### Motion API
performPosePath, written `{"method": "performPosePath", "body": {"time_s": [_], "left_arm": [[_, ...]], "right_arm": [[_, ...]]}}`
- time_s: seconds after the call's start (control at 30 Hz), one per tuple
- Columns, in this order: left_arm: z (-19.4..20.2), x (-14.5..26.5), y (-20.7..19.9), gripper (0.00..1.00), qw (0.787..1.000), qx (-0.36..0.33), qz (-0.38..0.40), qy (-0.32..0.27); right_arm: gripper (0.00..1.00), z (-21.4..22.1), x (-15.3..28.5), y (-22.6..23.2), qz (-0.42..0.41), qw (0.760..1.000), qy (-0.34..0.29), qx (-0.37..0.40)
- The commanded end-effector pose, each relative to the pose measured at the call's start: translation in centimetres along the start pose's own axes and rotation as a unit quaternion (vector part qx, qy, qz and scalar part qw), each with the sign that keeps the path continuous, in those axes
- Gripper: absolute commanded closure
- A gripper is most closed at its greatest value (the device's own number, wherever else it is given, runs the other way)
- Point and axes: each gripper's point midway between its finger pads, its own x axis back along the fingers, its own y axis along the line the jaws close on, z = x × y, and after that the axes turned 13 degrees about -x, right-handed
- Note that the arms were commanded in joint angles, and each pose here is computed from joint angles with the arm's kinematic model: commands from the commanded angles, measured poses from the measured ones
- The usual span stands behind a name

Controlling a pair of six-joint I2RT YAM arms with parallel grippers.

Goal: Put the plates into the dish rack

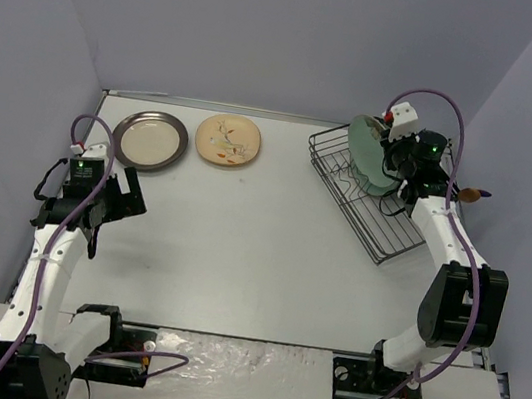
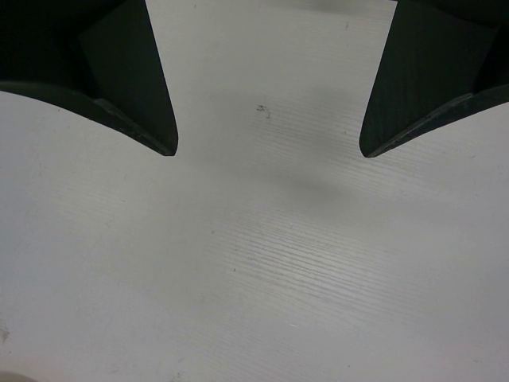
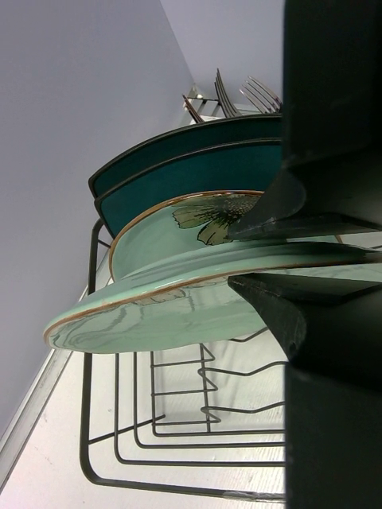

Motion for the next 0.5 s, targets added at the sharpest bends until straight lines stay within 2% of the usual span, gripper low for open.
{"method": "performPosePath", "body": {"time_s": [0.0,0.47], "left_arm": [[-1.3,0.4,0.2,0.03,1.000,-0.006,-0.002,-0.023],[-1.4,0.4,0.2,0.03,1.000,-0.007,-0.001,-0.025]], "right_arm": [[1.00,-9.4,2.8,-3.0,0.062,0.986,-0.151,0.015],[1.00,-9.0,3.9,-4.4,0.074,0.985,-0.153,0.009]]}}
